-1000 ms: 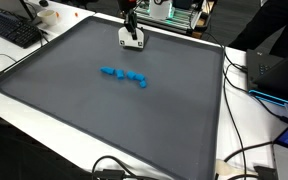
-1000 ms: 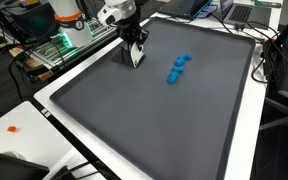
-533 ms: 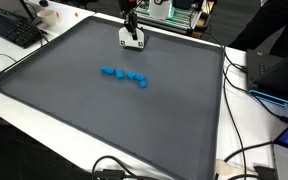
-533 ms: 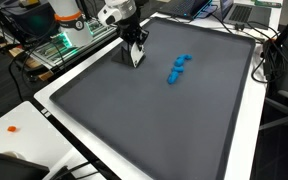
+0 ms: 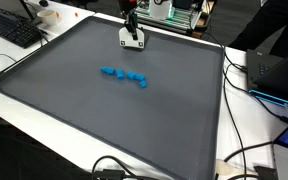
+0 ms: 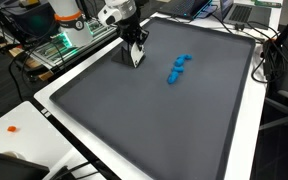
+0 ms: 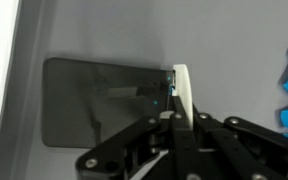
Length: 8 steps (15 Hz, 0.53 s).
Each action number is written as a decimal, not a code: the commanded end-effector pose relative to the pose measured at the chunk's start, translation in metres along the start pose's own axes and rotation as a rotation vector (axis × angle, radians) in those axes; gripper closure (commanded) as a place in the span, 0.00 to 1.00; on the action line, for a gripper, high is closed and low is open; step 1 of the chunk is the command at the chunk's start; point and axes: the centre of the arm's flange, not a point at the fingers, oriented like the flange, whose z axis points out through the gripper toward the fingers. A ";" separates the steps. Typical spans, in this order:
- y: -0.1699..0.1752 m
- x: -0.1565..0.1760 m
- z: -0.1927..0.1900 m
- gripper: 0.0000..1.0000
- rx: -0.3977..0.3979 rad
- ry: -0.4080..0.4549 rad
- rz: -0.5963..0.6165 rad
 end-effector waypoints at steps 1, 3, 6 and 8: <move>0.011 -0.002 0.007 0.99 -0.011 -0.006 0.019; 0.012 -0.003 0.001 0.99 -0.005 0.003 0.019; 0.014 -0.004 -0.006 0.99 -0.001 0.009 0.030; 0.016 -0.005 -0.009 0.99 -0.002 0.012 0.040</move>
